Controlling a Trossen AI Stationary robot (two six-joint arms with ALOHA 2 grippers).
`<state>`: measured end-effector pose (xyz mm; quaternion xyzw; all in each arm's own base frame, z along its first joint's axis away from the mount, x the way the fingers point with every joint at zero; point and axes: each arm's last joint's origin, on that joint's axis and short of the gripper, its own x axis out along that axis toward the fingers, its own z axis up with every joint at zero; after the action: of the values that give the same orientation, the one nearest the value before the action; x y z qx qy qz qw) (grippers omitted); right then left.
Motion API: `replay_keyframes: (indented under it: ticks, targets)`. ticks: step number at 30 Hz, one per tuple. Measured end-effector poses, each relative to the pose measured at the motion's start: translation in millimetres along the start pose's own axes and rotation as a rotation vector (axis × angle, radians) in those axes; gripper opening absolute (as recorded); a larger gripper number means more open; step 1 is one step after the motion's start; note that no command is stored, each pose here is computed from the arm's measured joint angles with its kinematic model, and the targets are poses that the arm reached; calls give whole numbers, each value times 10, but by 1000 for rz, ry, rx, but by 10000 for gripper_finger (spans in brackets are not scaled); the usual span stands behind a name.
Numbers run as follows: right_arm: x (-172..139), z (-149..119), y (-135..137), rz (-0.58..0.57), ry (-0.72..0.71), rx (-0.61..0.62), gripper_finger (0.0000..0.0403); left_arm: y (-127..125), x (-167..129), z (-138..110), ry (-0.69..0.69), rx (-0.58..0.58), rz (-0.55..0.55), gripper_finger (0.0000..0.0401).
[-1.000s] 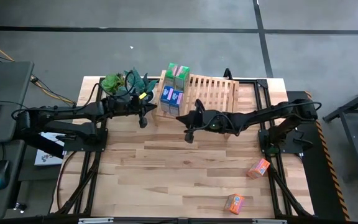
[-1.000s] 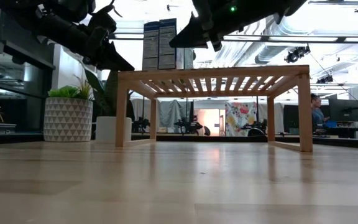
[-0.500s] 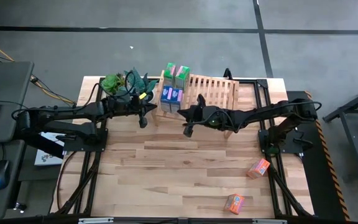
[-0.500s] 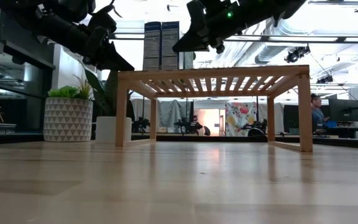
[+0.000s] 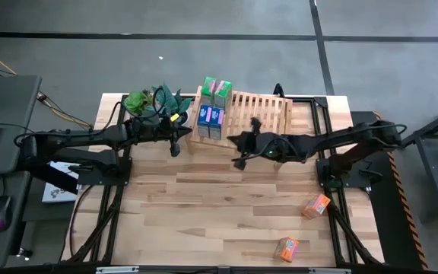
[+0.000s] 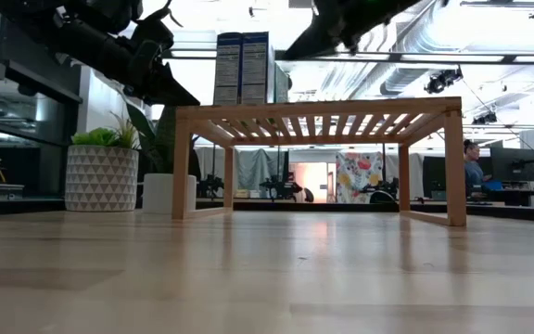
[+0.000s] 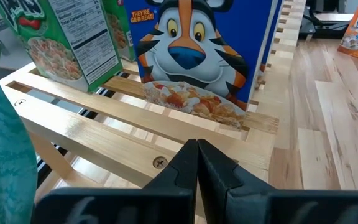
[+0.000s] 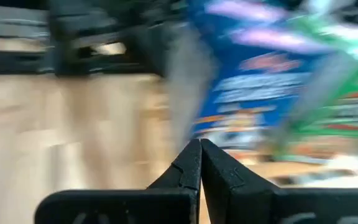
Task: Stack cereal on shelf
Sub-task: Adjust the cereals on the shelf
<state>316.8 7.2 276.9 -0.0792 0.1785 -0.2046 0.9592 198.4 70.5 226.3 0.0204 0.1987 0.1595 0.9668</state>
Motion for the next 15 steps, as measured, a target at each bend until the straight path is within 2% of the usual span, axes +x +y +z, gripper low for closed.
replay_keyframes:
  ticks: [4,6,12,15]
  targets:
    - [-102,98,-224,-236,-15,-31,0,1,0,0,0,0,0,0]
    - [-38,98,-418,-292,-9,-27,0,0,0,4,-4,0,0,0]
    - [274,-99,-1032,-240,50,97,0,2,0,16,-16,-1,2,0]
    - [388,-167,-1249,-221,30,167,0,2,0,16,-17,0,2,0]
